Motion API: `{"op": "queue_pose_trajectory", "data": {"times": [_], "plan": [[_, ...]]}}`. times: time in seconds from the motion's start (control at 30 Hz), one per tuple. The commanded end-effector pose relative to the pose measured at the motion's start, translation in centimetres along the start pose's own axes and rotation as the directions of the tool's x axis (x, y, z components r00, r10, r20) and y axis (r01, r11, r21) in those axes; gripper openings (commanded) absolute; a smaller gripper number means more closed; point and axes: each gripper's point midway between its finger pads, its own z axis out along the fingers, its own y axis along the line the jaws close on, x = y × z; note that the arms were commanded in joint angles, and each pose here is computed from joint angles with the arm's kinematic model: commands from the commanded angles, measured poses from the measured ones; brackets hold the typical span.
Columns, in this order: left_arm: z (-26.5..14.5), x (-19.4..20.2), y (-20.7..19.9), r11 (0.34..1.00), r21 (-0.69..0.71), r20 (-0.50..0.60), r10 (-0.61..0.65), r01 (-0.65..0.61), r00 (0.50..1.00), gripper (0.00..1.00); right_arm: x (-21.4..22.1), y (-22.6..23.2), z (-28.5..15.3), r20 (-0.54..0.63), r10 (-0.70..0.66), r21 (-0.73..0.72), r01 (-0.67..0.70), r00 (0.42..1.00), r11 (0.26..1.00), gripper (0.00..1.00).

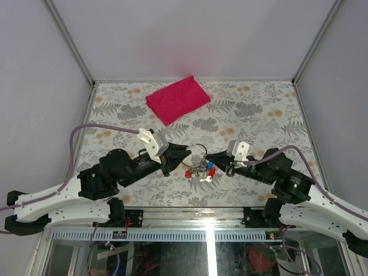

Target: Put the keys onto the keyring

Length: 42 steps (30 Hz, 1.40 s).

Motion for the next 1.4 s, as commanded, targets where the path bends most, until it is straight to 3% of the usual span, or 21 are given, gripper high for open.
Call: {"op": "queue_pose_trajectory", "data": {"times": [0.0, 0.27, 0.43, 0.63, 1.07, 1.37], "plan": [[-0.5, -2.4, 0.7, 0.998, -0.041, 0.086, -0.038, 0.041, 0.996, 0.22, -1.2, -1.0, -1.4, -0.089, 0.062, 0.047, -0.058, 0.994, 0.997, 0.0], [0.0, -1.4, 0.7, 0.997, -0.049, 0.069, -0.059, 0.063, 0.996, 0.36, -0.5, -0.9, -3.3, -0.318, 0.202, 0.097, -0.18, 0.926, 0.979, 0.0], [0.3, 0.0, 0.7, 0.996, -0.054, 0.071, -0.064, 0.068, 0.995, 0.48, 1.4, -0.8, -3.8, -0.505, 0.278, 0.154, -0.232, 0.817, 0.96, 0.0], [0.7, 2.1, 0.6, 0.997, -0.053, 0.087, -0.058, 0.063, 0.994, 0.51, 3.3, -0.4, -3.5, -0.654, 0.337, 0.209, -0.267, 0.677, 0.941, 0.0], [2.0, 7.0, -1.1, 0.999, 0.041, 0.075, 0.001, -0.004, 0.997, 0.55, 3.0, 1.5, -2.9, -0.741, 0.512, 0.314, -0.449, 0.434, 0.836, 0.0], [2.4, 5.4, -1.9, 0.996, 0.082, 0.174, 0.01, -0.025, 0.985, 0.59, 3.6, 0.9, -2.8, -0.756, 0.561, 0.393, -0.451, 0.339, 0.801, 0.0]]}}
